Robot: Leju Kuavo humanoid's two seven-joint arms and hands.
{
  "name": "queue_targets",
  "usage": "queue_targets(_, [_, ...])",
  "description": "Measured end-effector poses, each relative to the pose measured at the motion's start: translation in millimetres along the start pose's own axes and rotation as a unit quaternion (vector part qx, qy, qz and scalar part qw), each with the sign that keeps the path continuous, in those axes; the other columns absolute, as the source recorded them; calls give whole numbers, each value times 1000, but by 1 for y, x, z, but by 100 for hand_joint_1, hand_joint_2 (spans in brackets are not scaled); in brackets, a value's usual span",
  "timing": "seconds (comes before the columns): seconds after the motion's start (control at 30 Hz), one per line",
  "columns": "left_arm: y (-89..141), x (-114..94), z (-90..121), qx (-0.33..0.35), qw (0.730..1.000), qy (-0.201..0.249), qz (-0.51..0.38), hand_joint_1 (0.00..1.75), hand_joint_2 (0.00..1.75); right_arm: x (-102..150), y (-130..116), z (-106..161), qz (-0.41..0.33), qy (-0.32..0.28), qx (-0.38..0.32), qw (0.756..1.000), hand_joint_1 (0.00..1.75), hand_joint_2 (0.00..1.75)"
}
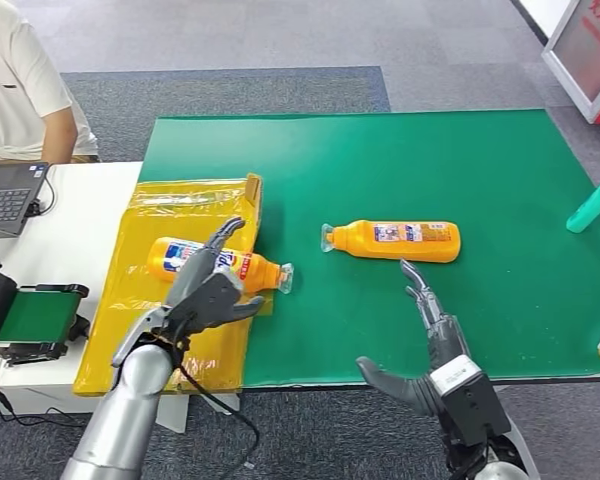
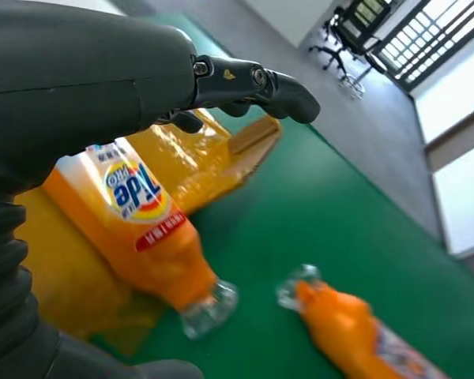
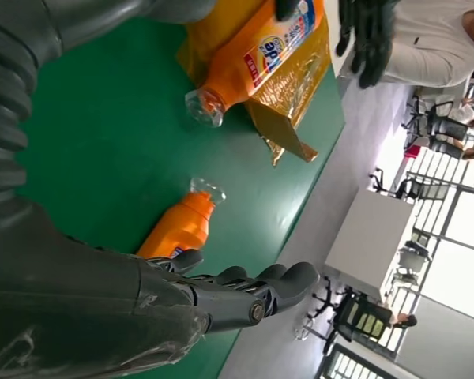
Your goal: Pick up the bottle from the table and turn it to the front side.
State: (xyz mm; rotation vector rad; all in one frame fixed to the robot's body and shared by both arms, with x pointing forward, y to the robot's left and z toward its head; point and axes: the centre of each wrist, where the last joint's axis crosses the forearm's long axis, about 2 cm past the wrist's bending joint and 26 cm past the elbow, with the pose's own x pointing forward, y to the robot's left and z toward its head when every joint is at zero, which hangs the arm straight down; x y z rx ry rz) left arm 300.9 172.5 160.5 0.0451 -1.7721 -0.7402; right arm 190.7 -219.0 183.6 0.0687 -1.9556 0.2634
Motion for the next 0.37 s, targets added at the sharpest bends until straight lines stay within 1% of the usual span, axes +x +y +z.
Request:
queue_targets(0.1, [3,11,18,23,995,-35,89,0,175,-2,-3,3,6,6,-3,1000,0,175])
queue_targets(0.23, [8,19,36,47,989,-61,130,0,175,-3,-5,5,13,13,-7,1000,0,175])
queue_targets(0.37, [10,26,55,75,976,-89,186,0,175,-5,-9,8,22,25,-11,999,0,175])
